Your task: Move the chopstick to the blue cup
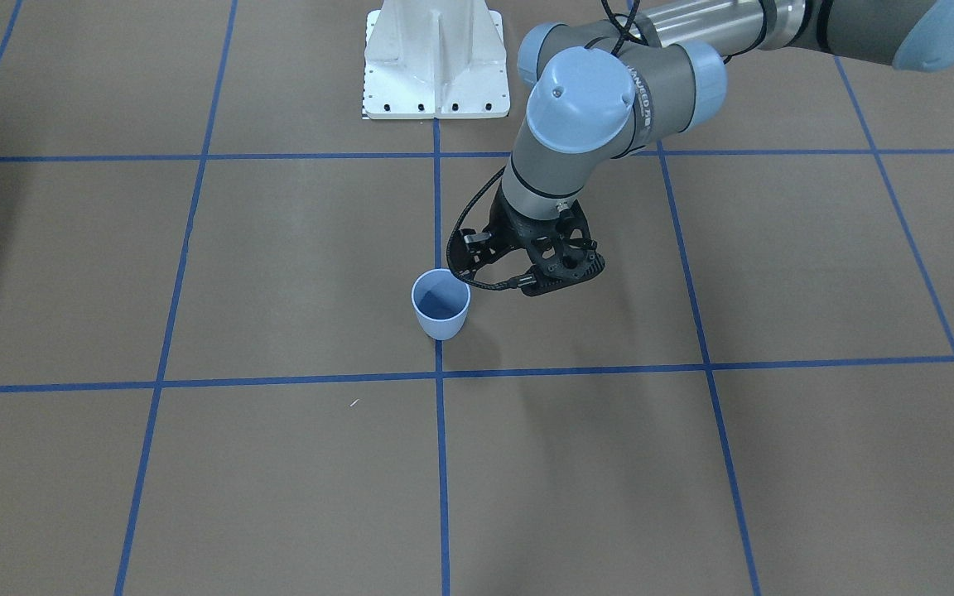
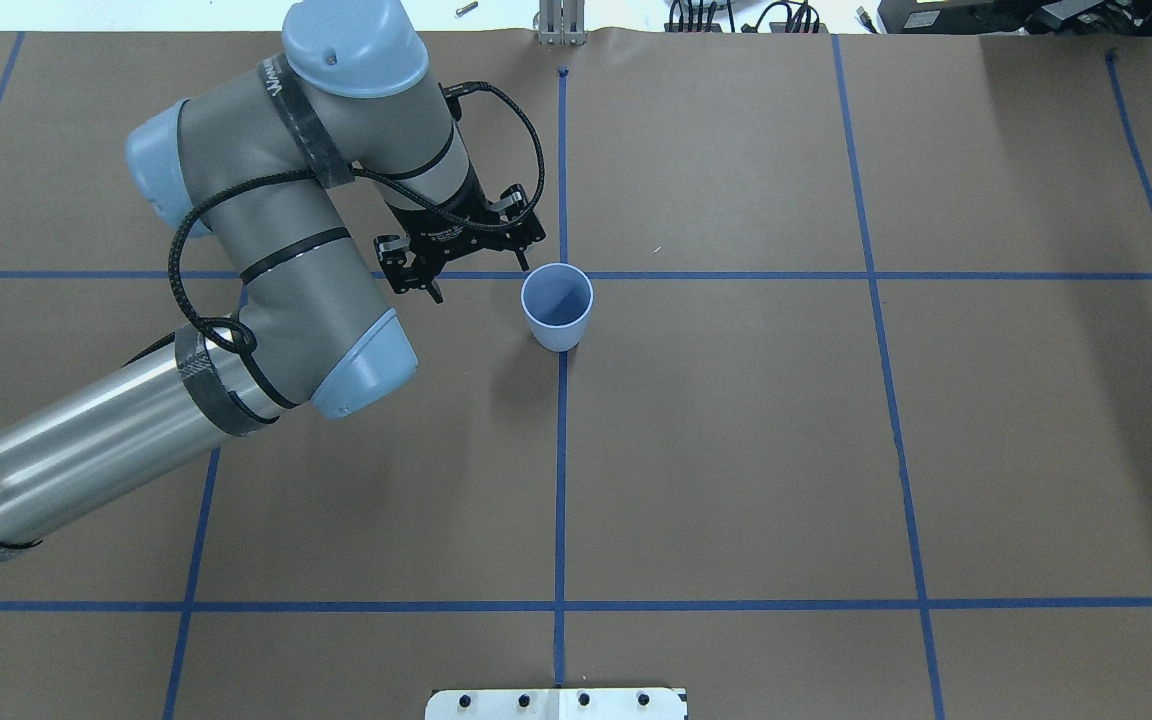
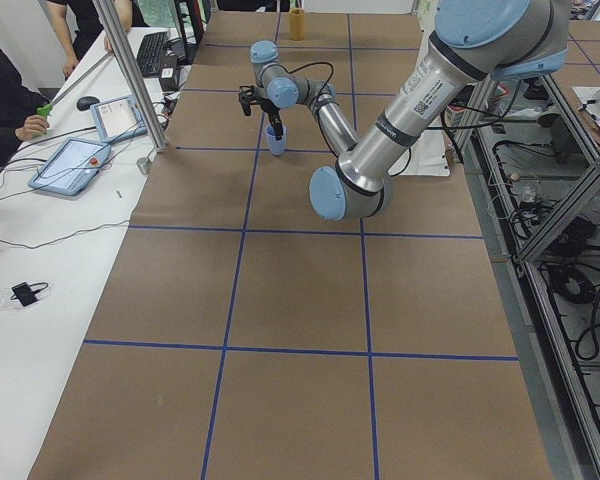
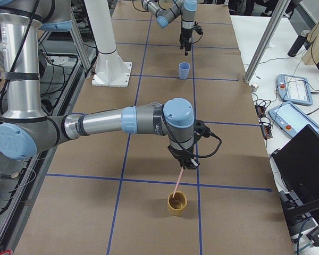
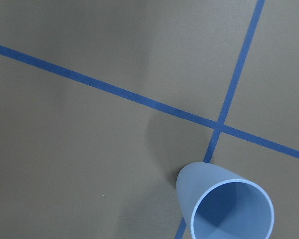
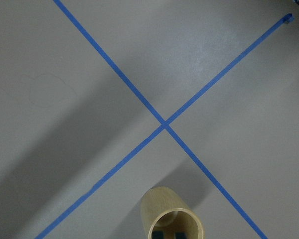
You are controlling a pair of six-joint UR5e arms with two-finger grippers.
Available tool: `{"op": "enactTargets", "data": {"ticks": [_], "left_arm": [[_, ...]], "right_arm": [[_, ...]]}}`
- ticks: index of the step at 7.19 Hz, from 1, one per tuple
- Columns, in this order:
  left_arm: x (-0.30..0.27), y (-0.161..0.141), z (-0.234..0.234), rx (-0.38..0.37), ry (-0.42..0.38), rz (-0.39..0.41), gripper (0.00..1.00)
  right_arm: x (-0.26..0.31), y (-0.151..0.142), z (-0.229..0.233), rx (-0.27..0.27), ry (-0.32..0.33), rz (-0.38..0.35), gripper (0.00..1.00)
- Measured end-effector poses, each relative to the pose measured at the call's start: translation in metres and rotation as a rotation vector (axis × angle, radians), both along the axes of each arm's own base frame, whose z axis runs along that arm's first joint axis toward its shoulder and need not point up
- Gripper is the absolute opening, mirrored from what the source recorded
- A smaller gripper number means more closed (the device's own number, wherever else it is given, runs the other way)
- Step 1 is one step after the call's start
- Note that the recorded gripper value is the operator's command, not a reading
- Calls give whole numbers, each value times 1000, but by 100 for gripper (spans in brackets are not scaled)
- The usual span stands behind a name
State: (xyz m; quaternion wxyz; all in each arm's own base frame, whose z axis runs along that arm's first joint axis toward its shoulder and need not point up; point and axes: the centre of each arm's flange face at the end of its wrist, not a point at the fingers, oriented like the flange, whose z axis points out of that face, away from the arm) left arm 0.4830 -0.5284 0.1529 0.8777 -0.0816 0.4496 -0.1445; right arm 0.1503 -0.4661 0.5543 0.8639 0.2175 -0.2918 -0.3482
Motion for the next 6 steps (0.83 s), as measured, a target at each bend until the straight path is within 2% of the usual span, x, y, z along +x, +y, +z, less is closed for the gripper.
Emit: {"op": "enactTargets", "data": {"ticks": [1,3,4,6], "left_arm": [[-1,1,2,1,1,0,99],[-9,7,5,26,14,9,99],[-17,6,3,57,21,17,99],[-52,-17,12,140,13,21,99]], "right_arm": [[10,-9,-20,0,0,16,0],[26,-33,-62,-34,-9,46,0],[25,-50,-88,-68,-27,72,0],[-9,-85,-145,-173,-92,163,0]]}}
